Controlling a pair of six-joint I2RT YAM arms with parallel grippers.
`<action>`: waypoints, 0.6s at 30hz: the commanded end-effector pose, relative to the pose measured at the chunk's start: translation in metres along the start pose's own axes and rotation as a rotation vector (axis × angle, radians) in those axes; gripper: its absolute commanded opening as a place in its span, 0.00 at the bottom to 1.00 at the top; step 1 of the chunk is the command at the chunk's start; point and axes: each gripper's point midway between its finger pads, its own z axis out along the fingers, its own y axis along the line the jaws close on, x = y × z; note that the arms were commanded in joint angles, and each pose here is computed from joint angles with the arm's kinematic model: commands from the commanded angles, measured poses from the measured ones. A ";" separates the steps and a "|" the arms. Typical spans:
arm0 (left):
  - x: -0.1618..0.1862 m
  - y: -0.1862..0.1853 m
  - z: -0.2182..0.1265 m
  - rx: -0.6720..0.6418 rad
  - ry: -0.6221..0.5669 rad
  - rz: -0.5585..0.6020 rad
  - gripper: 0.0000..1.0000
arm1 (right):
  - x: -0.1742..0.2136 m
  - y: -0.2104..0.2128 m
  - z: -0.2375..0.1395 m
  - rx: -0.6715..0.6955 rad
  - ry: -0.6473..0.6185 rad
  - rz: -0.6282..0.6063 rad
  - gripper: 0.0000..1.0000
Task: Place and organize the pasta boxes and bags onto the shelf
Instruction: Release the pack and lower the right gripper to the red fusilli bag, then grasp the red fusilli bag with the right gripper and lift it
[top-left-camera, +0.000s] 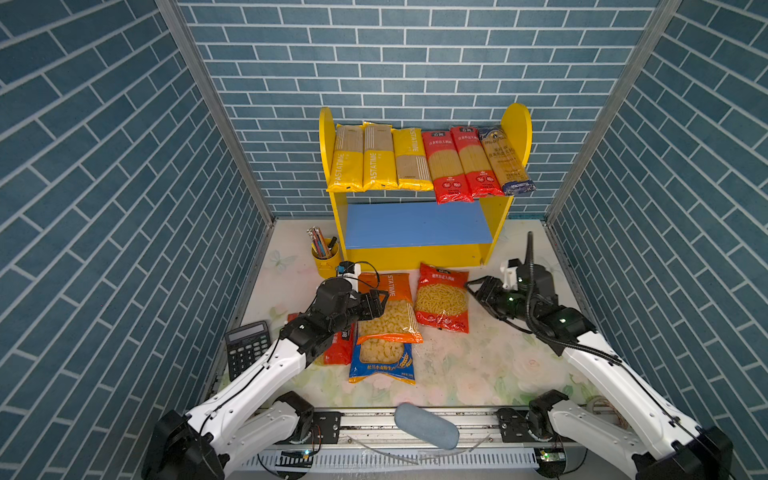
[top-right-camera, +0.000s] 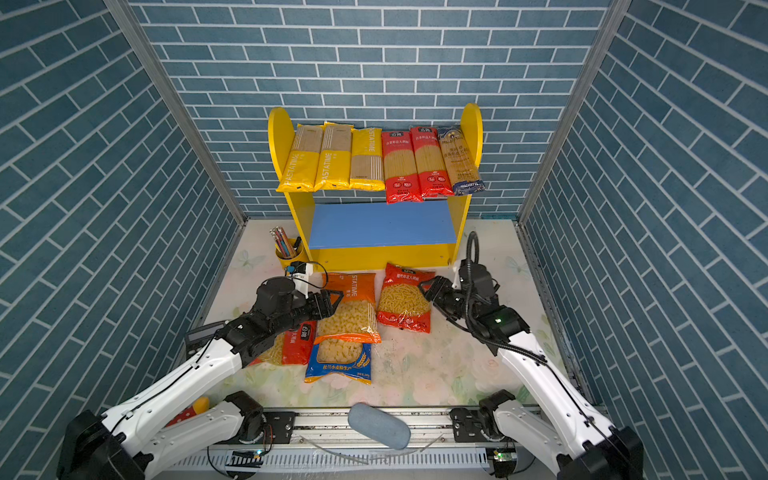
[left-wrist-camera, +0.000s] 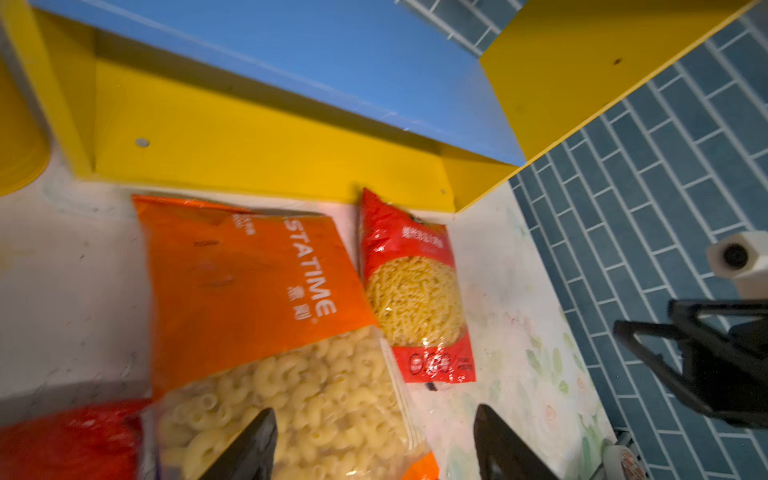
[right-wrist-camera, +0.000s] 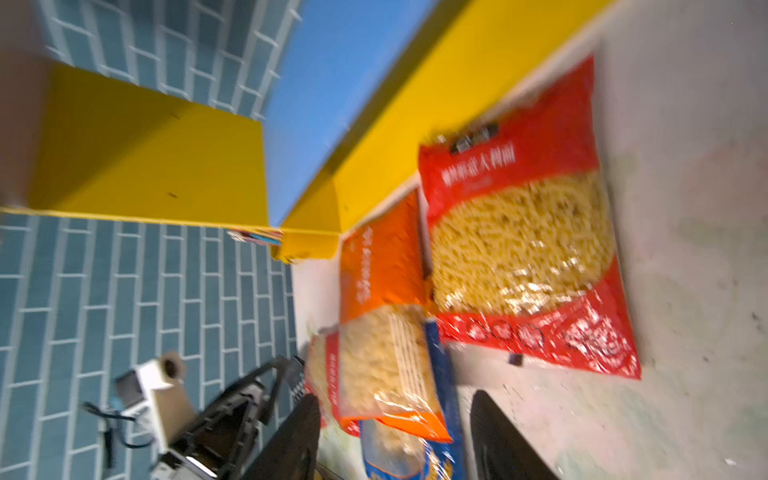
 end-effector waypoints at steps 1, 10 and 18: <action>0.017 0.013 -0.003 -0.036 0.108 0.006 0.75 | -0.002 -0.017 0.017 0.040 -0.025 -0.112 0.61; 0.023 -0.037 0.040 0.104 0.185 0.078 0.75 | -0.026 -0.088 0.060 0.109 0.089 -0.135 0.65; 0.035 -0.071 0.096 0.149 0.268 0.123 0.74 | -0.027 -0.107 0.089 0.116 0.158 -0.142 0.68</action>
